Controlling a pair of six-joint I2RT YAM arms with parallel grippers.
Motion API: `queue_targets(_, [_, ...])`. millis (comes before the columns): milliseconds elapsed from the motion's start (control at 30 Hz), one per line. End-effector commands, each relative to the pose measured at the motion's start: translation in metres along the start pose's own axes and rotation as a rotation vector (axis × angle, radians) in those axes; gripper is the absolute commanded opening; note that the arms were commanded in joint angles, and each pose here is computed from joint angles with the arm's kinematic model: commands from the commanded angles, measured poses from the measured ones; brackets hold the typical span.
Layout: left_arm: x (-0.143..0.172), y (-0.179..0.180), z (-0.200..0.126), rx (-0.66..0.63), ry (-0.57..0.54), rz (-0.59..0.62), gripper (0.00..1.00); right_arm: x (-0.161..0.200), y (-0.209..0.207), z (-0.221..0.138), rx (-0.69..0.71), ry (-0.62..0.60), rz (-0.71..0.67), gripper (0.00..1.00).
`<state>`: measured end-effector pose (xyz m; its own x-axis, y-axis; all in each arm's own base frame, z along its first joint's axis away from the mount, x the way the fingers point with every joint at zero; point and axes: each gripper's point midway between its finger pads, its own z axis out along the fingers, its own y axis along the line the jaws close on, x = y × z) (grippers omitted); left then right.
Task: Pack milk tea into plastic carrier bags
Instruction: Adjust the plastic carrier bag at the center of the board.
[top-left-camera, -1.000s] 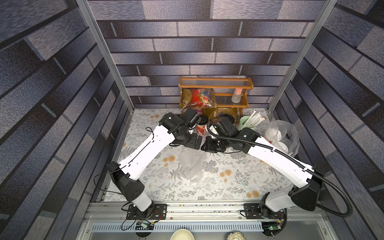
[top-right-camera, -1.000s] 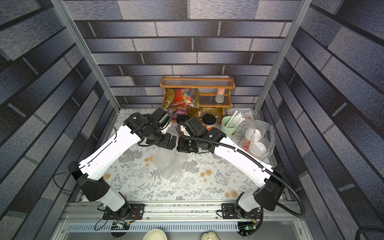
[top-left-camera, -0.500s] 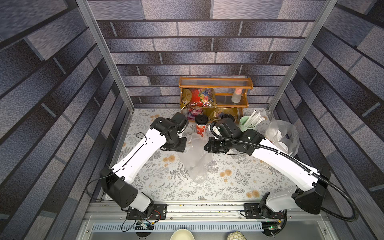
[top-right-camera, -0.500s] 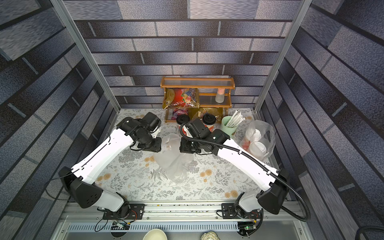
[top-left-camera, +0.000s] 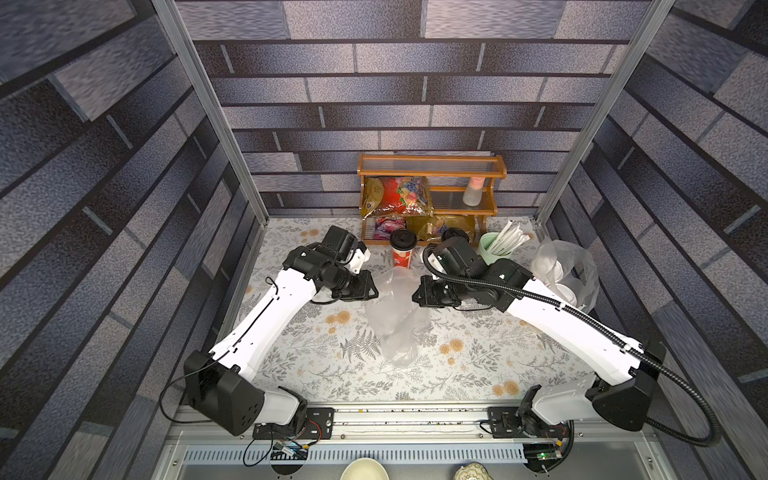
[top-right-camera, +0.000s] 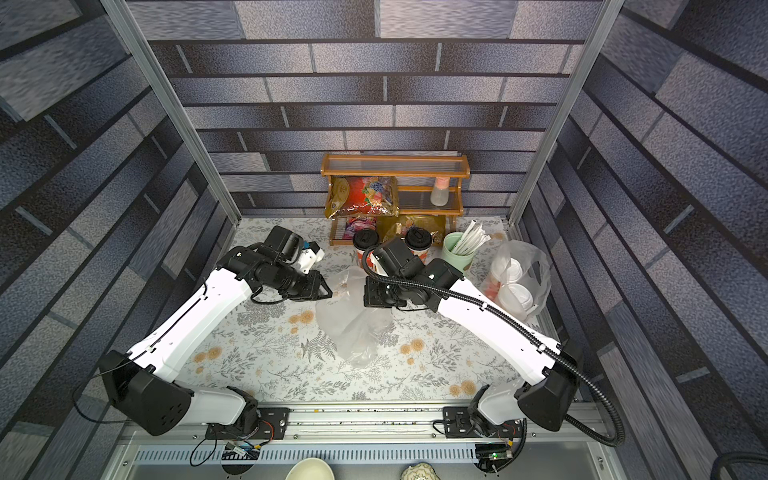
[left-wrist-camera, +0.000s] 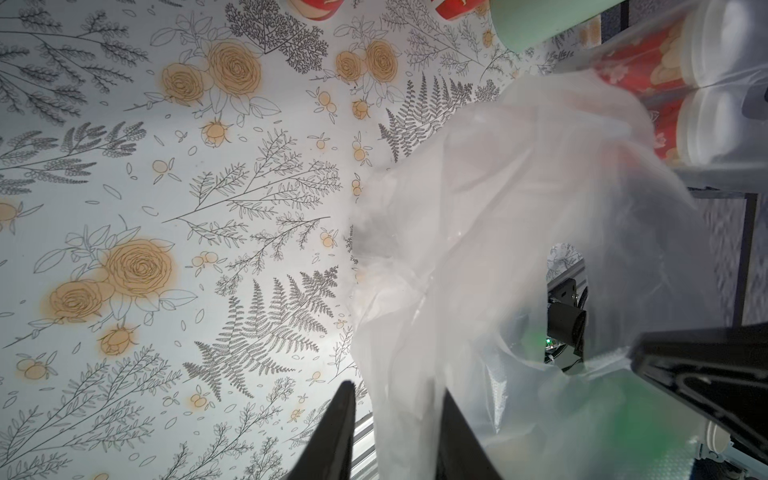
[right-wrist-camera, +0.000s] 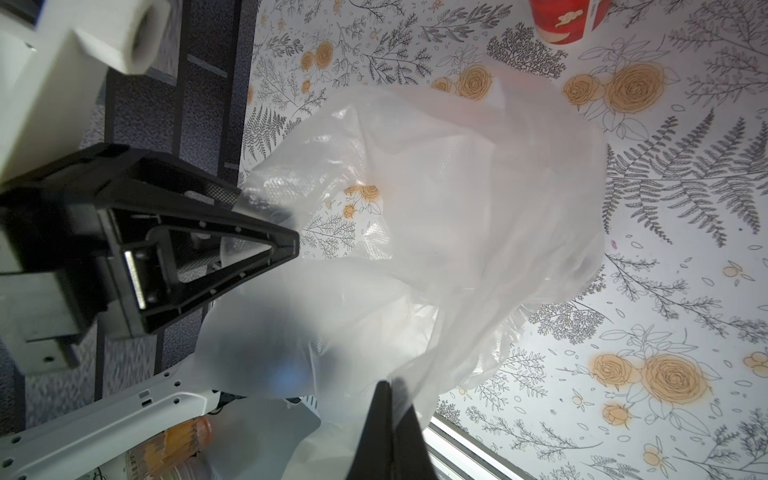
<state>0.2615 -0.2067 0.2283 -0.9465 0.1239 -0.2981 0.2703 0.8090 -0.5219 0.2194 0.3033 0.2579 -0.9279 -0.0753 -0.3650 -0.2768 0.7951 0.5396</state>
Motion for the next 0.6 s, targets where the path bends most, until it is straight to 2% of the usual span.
queue_targets(0, [-0.01,-0.014,-0.006,0.05,-0.017,0.074,0.21,0.003,-0.006,-0.006,0.018,0.005,-0.003,0.0])
queue_targets(133, [-0.012,-0.01,-0.007,0.035,-0.026,0.071,0.01,0.003,-0.018,-0.01,0.08,-0.014,-0.001,0.0])
queue_targets(367, [0.0,0.007,-0.039,-0.07,-0.092,0.008,0.0,-0.004,-0.065,-0.032,0.286,-0.048,0.004,0.0])
queue_targets(500, [0.013,0.011,-0.049,-0.084,-0.1,-0.028,0.0,-0.007,-0.07,-0.041,0.281,-0.062,0.007,0.0])
queue_targets(567, [0.017,0.006,-0.048,-0.054,-0.108,-0.045,0.0,-0.007,-0.06,-0.037,0.229,-0.049,-0.003,0.0])
